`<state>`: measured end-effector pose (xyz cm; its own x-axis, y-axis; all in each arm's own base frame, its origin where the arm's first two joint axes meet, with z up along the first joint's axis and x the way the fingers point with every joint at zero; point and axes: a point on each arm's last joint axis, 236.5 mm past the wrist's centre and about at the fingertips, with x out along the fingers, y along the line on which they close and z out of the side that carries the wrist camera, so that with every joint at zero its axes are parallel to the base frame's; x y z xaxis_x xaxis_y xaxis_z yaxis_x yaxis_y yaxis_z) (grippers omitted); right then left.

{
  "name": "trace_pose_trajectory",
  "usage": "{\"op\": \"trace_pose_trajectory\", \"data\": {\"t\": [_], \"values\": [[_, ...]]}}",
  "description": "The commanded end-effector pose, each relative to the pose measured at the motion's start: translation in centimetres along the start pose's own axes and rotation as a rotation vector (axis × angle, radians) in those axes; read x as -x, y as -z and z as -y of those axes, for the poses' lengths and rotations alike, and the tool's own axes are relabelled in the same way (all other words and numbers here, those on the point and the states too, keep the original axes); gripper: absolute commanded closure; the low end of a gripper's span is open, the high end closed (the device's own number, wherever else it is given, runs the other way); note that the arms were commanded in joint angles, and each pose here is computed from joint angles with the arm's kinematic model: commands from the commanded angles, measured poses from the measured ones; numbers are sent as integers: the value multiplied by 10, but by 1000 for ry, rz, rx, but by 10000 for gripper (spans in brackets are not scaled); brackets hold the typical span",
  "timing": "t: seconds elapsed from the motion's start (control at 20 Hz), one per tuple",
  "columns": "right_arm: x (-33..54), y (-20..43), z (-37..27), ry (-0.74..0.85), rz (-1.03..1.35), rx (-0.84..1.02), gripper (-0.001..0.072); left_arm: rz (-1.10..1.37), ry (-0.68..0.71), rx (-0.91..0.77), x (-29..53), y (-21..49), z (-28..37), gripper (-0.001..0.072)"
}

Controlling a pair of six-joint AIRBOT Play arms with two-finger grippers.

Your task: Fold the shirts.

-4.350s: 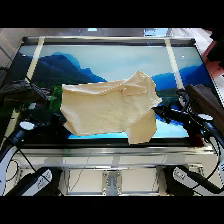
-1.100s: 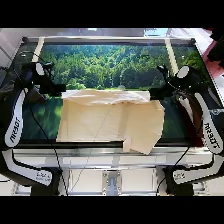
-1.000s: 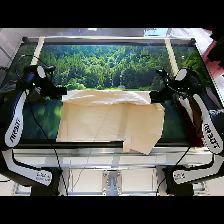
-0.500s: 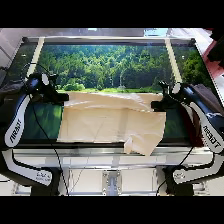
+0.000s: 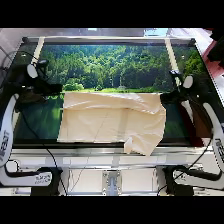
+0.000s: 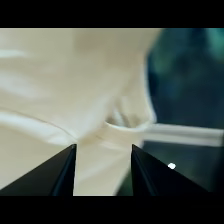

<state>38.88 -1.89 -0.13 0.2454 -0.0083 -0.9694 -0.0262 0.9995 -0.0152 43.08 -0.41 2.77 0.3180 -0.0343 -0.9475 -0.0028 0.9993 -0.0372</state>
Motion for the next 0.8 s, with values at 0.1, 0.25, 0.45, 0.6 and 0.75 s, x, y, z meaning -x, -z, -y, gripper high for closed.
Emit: {"op": "trace_pose_trajectory", "data": {"t": [0.1,0.25,0.45,0.6,0.75], "values": [[37,80,21,-49,-68,-197,306,183,-19,-26,82,16,-2,341],[-6,159,-28,-286,-294,-288,305,144,6,-17,79,55,4,340],[-22,217,-84,-493,-455,-339,305,123,43,-8,83,72,13,340],[-27,236,-98,-537,-501,-366,305,124,69,-1,83,72,19,340],[-30,254,-103,-546,-545,-374,306,118,73,0,83,73,20,340]]}}
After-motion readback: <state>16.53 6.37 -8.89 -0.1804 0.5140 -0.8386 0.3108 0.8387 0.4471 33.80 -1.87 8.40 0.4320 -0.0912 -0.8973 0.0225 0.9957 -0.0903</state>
